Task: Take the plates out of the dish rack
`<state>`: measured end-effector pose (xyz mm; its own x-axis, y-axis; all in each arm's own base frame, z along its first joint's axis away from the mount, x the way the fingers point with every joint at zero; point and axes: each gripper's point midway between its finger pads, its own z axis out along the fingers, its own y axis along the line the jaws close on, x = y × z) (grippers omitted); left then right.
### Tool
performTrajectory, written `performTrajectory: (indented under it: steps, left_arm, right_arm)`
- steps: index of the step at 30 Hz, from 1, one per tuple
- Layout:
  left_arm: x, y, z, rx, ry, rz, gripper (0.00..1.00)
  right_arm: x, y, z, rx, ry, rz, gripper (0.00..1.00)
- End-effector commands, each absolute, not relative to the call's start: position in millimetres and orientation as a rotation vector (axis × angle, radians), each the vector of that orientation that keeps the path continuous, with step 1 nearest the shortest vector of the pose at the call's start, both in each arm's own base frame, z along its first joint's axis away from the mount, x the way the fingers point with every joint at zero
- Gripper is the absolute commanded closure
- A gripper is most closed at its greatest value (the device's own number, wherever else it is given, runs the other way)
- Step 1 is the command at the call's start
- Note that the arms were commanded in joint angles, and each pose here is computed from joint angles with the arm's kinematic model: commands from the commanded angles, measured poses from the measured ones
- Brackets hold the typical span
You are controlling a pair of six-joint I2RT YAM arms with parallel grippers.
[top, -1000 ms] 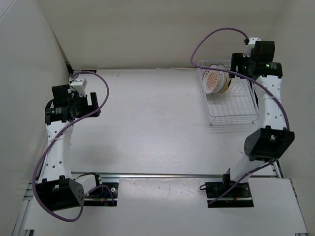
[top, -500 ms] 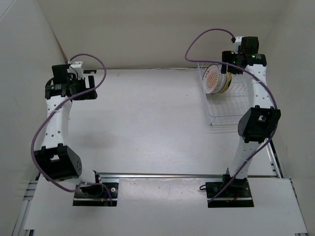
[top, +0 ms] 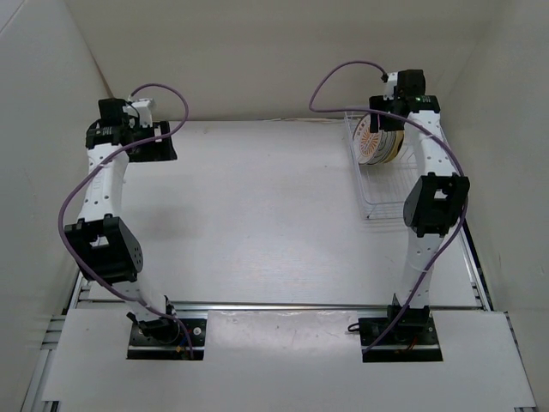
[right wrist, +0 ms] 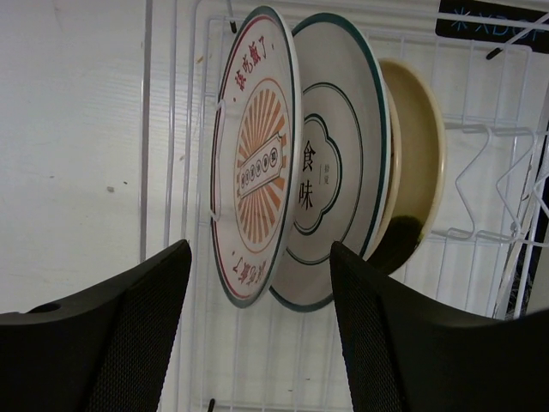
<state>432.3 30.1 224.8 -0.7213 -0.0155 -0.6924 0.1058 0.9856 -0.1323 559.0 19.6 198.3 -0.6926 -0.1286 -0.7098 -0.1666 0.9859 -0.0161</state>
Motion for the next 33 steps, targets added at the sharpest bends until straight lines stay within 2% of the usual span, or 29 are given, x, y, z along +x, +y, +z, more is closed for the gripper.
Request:
performTrajectory:
  steps: [1, 5, 8, 9, 11, 12, 14, 17, 26, 33]
  left_arm:
    - [433, 15, 234, 0.116, 2.344, -0.279, 0.00]
    - [439, -4, 232, 0.186, 2.354, -0.229, 0.00]
    - [446, -39, 236, 0.292, 2.336, -0.248, 0.00]
    - [446, -46, 234, 0.311, 2.346, -0.259, 0.00]
    - [451, -65, 250, 0.323, 2.304, -0.331, 0.00]
    - [452, -69, 256, 0.316, 2.289, -0.358, 0.00]
    - [453, -74, 267, 0.304, 2.265, -0.393, 0.00]
    - [453, -81, 276, 0.315, 2.239, -0.436, 0.00]
    - [427, -115, 307, 0.416, 2.150, -0.689, 0.00]
    - [409, -130, 320, 0.466, 2.107, -0.814, 0.00]
  right_arm:
    - [573, 17, 209, -0.208, 2.291, 0.043, 0.30]
    - [580, 16, 186, -0.204, 2.327, 0.036, 0.36]
    - [587, 16, 178, -0.204, 2.328, 0.036, 0.51]
    - [588, 16, 181, -0.204, 2.319, 0.035, 0.61]
    - [589, 21, 174, -0.215, 2.331, 0.041, 0.75]
    - [591, 21, 173, -0.226, 2.330, 0.036, 0.91]
    - [590, 17, 178, -0.213, 2.323, 0.005, 1.00]
    - [589, 22, 201, -0.215, 2.277, -0.029, 1.00]
    - [574, 10, 294, -0.029, 2.053, -0.379, 1.00]
    - [537, 3, 356, 0.021, 1.902, -0.624, 1.00]
